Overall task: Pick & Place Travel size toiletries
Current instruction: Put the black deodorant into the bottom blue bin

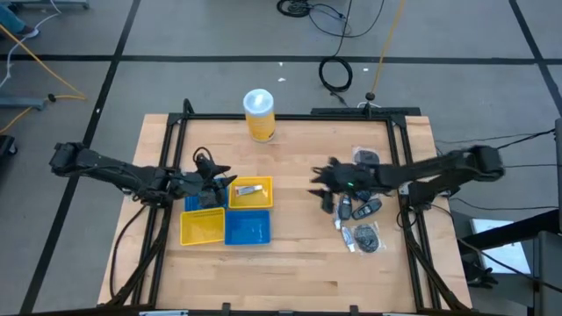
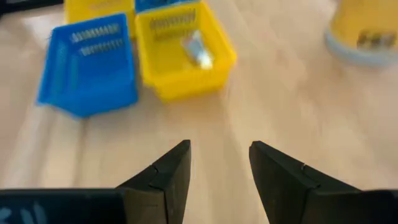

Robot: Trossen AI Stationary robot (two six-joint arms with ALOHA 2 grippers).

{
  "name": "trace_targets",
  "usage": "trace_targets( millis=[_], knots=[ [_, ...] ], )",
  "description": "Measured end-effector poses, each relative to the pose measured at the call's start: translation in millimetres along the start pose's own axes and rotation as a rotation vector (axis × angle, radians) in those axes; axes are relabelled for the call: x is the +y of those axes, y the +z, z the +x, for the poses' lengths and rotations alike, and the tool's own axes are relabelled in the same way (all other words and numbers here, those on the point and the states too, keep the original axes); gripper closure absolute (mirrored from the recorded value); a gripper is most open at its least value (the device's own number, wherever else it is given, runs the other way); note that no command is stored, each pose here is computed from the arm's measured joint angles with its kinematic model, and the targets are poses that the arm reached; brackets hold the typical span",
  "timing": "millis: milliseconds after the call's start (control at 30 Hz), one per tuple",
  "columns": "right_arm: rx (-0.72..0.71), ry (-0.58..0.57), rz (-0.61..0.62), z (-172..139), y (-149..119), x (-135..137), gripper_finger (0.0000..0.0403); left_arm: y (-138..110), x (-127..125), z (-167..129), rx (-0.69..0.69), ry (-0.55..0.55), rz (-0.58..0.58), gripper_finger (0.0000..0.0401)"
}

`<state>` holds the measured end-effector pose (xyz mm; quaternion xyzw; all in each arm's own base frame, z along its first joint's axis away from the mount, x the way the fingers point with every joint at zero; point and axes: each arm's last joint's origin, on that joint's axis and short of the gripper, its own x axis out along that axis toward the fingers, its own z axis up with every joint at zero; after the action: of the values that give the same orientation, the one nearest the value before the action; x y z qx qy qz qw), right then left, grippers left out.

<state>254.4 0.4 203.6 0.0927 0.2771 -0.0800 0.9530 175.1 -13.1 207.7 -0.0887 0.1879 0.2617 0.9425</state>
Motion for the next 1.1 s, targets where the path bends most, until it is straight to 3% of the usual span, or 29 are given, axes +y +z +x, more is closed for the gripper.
trace_targets(
  millis=[167, 333, 500, 633, 833, 1000, 1100],
  knots=[
    [0.127, -0.052, 0.15, -38.3, -38.9, 9.0, 0.0248, -1.2, -10.8, 13.5, -0.019, -0.027, 0.063, 0.0229],
    [0.253, -0.157, 0.241, -64.3, -59.6, 15.8, 0.0248, -3.3, -20.8, 25.8, -0.039, -0.07, 0.118, 0.0229],
    [0.313, -0.196, 0.381, -70.5, -71.0, 16.6, 0.0248, -6.4, -25.8, 33.6, -0.044, -0.079, 0.15, 0.0229],
    [0.361, -0.186, 0.416, -68.8, -80.3, 14.2, 0.0243, -8.1, -26.3, 35.3, -0.036, -0.077, 0.156, 0.0229],
    [0.409, -0.138, 0.515, -64.3, -78.7, 9.6, 0.0169, -7.4, -26.4, 35.4, -0.042, -0.078, 0.151, 0.0229],
    [0.427, -0.201, 0.585, -53.6, -81.3, 5.8, 0.0085, -7.5, -26.4, 35.4, -0.041, -0.078, 0.146, 0.0229],
    [0.455, -0.238, 0.604, -43.2, -86.3, 6.8, 0.0056, -7.5, -26.4, 35.4, -0.041, -0.078, 0.144, 0.0229]
  ],
)
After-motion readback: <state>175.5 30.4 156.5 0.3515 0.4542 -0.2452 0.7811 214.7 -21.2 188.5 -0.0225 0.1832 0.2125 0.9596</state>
